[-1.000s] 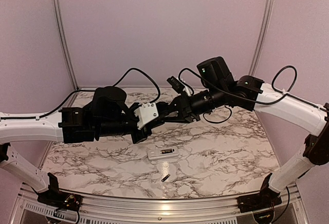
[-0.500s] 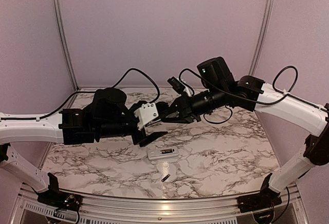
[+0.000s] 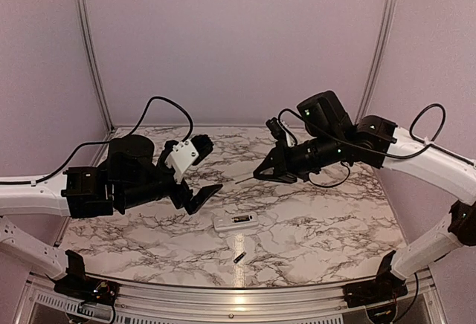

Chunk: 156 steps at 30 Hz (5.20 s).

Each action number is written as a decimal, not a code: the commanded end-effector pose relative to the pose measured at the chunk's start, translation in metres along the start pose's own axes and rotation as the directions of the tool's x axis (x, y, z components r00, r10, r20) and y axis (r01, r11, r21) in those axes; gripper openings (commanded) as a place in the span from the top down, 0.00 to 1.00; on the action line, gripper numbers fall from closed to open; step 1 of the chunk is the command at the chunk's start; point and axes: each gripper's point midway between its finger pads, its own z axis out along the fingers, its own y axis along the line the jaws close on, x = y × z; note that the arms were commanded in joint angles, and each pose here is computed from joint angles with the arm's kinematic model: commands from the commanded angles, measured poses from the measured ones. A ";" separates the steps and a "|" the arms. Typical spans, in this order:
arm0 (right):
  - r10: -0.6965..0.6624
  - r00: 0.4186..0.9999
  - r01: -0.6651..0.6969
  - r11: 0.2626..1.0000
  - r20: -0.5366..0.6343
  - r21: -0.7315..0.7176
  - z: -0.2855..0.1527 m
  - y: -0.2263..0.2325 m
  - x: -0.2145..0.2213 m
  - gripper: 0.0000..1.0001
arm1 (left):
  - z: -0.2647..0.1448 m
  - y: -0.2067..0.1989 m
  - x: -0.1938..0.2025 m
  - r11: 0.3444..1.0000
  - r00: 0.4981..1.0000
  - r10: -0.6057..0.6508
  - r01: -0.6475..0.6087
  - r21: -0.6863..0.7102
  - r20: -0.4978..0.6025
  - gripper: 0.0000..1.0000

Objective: Unload the batteries from the remote control

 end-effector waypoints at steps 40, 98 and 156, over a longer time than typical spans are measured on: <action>0.199 0.970 -0.220 0.963 0.141 0.156 -0.055 -0.062 0.037 1.00 | 0.105 -0.066 0.177 0.944 0.891 0.086 0.070 0.323 -0.445 0.13; 0.177 0.979 -0.192 0.970 0.106 0.152 -0.028 -0.067 0.023 1.00 | 0.062 -0.090 0.193 0.784 0.589 -0.586 0.586 -0.205 -0.557 0.72; 0.618 0.785 -0.587 0.724 0.038 0.362 0.083 -0.082 0.071 1.00 | 0.076 -0.074 0.198 0.590 0.355 -0.559 0.805 -0.059 -0.749 0.55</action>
